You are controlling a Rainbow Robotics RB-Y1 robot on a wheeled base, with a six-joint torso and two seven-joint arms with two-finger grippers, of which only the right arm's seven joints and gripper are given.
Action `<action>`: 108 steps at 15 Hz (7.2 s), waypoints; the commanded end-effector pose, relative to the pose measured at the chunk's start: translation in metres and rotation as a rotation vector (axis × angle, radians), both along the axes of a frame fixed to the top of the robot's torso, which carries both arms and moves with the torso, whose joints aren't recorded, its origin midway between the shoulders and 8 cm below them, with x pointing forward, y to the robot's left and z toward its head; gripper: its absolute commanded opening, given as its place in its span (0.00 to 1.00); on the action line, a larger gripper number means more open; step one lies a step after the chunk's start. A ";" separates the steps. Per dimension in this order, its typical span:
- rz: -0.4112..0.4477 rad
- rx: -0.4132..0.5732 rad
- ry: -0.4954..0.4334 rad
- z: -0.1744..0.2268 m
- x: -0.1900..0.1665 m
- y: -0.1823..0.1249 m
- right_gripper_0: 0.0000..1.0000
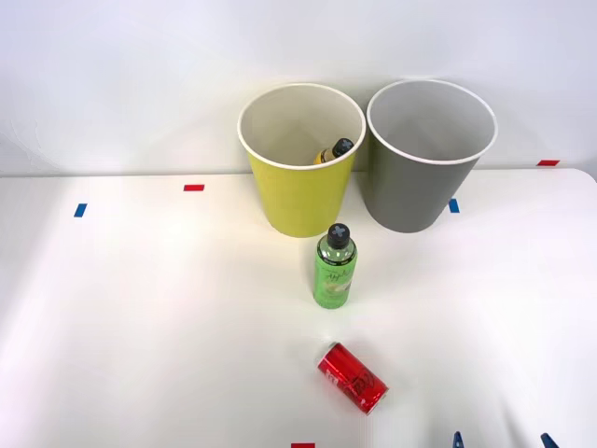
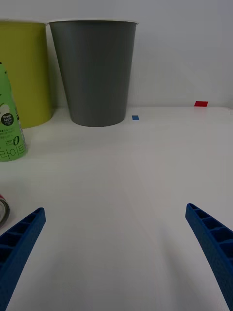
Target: Put cans in the gray bin, plastic bottles in the light green bin
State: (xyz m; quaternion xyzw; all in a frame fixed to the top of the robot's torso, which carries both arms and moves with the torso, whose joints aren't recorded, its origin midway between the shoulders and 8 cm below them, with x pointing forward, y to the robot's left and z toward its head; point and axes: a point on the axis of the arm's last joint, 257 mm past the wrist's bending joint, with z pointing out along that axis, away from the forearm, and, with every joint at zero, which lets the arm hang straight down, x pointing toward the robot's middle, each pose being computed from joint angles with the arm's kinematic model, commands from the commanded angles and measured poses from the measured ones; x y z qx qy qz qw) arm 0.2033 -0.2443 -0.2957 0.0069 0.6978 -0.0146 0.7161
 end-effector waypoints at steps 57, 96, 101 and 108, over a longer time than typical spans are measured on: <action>0.417 -0.267 0.236 0.009 0.017 0.017 0.95; 0.655 -0.423 0.900 0.025 0.090 0.165 0.82; 0.661 -0.418 0.966 0.019 0.090 0.176 0.81; 0.618 -0.412 1.019 0.006 0.107 0.192 0.81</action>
